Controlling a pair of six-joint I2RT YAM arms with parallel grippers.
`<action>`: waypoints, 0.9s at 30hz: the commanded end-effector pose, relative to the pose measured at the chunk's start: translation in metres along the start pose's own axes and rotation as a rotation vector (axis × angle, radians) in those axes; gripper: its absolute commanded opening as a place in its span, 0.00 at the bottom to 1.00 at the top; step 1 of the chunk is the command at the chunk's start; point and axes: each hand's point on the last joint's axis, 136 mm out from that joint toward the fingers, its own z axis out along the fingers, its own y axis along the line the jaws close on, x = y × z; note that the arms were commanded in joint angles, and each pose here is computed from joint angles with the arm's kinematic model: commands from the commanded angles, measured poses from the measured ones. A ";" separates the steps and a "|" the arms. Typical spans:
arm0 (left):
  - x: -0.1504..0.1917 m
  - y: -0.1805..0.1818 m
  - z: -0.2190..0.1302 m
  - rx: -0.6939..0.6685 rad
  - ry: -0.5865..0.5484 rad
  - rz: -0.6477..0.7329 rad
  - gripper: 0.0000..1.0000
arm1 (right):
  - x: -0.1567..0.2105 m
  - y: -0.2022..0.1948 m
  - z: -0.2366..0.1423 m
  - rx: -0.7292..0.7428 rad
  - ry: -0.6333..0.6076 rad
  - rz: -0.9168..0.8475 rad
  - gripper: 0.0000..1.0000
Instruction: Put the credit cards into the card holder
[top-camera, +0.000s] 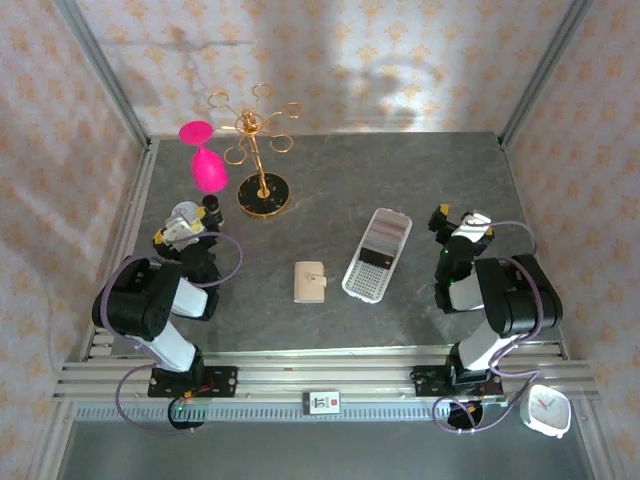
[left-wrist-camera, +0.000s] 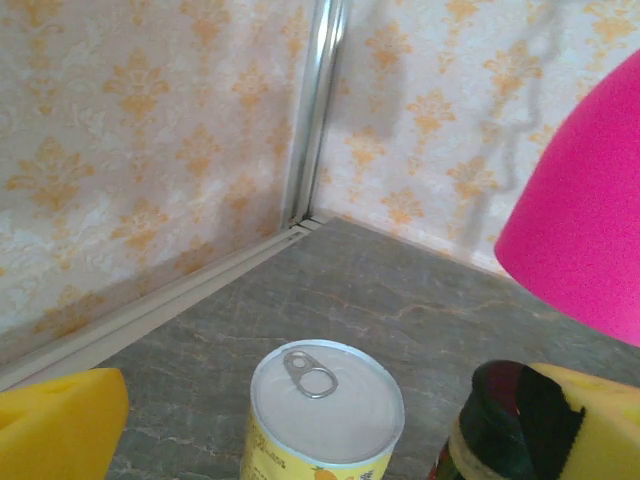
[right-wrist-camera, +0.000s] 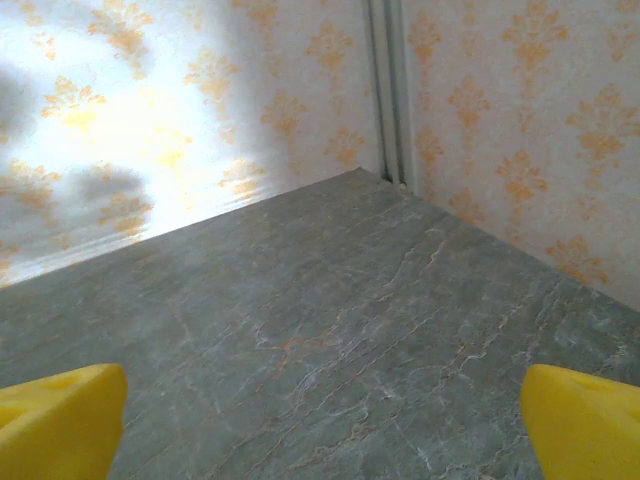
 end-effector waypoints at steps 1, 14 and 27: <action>0.011 -0.016 -0.006 0.162 0.066 0.104 1.00 | 0.015 0.015 -0.011 -0.153 0.091 -0.039 1.00; 0.012 -0.016 -0.006 0.162 0.068 0.106 1.00 | 0.015 0.015 -0.011 -0.154 0.091 -0.038 1.00; 0.013 -0.015 -0.004 0.169 0.078 0.097 1.00 | 0.014 0.015 -0.010 -0.153 0.089 -0.037 1.00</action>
